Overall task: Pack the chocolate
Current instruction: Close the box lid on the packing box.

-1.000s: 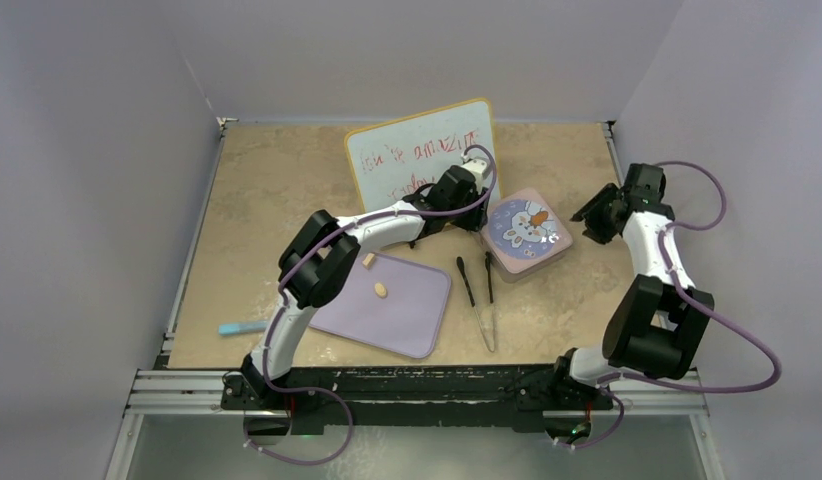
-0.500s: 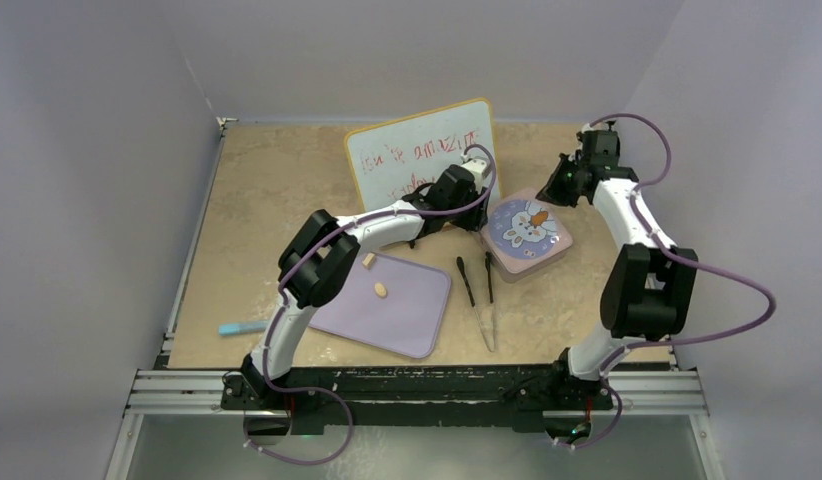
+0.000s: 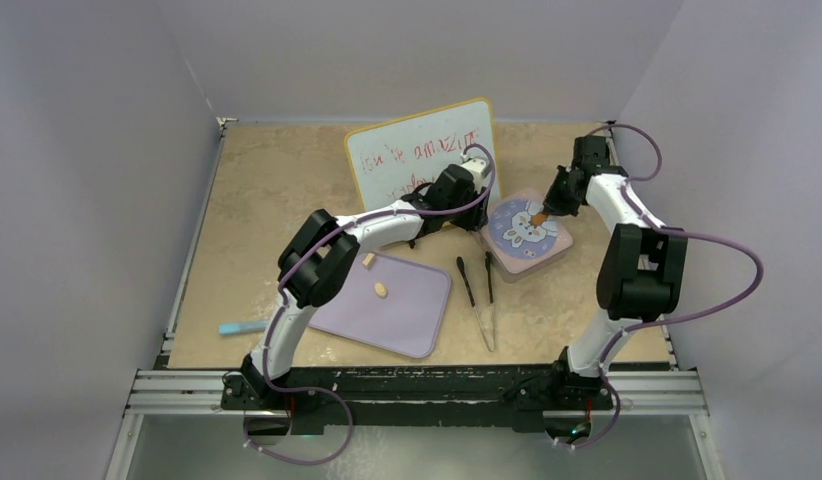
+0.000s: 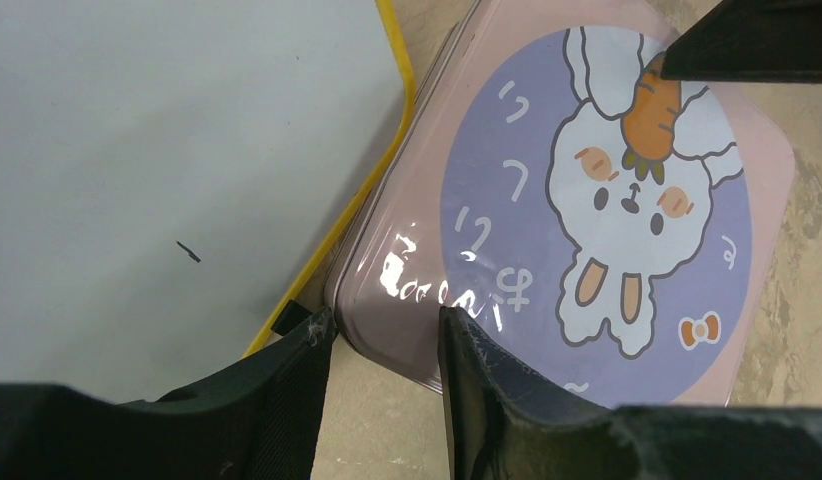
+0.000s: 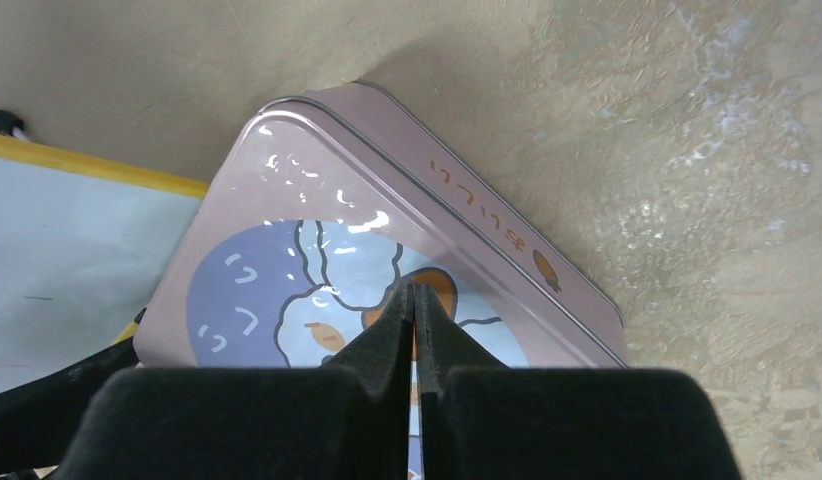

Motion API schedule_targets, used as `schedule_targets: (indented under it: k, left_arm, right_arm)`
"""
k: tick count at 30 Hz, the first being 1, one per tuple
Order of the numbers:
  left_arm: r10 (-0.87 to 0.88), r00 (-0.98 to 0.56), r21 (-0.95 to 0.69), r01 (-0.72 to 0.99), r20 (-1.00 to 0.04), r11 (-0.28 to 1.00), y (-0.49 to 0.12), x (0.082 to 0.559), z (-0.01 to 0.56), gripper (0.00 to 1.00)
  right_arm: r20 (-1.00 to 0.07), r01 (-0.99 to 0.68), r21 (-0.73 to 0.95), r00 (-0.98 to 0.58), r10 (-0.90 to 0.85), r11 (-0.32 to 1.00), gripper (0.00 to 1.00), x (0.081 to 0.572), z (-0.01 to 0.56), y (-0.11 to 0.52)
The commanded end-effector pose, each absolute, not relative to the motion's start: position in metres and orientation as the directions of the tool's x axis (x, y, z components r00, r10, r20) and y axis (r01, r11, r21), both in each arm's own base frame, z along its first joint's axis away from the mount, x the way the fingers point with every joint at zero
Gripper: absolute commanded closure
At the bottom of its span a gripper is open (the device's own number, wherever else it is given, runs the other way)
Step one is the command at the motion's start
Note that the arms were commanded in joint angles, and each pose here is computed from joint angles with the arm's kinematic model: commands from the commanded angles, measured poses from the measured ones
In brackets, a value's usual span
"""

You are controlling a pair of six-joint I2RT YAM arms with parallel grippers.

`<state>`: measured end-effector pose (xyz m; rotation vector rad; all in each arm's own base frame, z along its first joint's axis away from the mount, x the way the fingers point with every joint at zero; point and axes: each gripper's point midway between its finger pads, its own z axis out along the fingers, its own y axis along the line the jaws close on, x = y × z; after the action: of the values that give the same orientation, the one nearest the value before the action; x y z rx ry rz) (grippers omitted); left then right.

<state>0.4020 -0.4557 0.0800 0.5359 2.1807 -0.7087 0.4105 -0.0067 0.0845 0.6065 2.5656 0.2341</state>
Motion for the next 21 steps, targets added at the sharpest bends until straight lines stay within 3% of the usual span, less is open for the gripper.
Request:
schedule_targets:
  k: [1,6,10,17,21]
  left_arm:
    - [0.168,-0.608,-0.305,0.595,-0.776,0.744,-0.453,0.398,0.087,0.59]
    - [0.159,-0.608,-0.319,0.599,-0.778,0.734,-0.456,0.399,0.090,0.59]
    - [0.160,-0.614,-0.330,0.604,-0.773,0.726,-0.460,0.398,0.088,0.59]
    - [0.161,-0.628,-0.340,0.598,-0.762,0.725,-0.461,0.397,0.079,0.60]
    - [0.155,-0.633,-0.353,0.599,-0.758,0.718,-0.463,0.395,0.077,0.60]
  right_arm:
    - [-0.533,0.285,0.306,-0.739,0.412,0.908,1.00,0.426,0.132,-0.003]
    - [-0.609,0.182,0.385,-0.687,0.397,0.905,1.00,0.456,0.161,0.013]
    - [-0.611,0.177,0.404,-0.678,0.409,0.897,1.00,0.476,0.156,0.015]
    - [-0.437,0.307,0.300,-0.797,0.417,0.903,1.00,0.471,0.069,0.005]
    - [-0.368,0.331,0.282,-0.829,0.421,0.900,1.00,0.456,0.055,0.006]
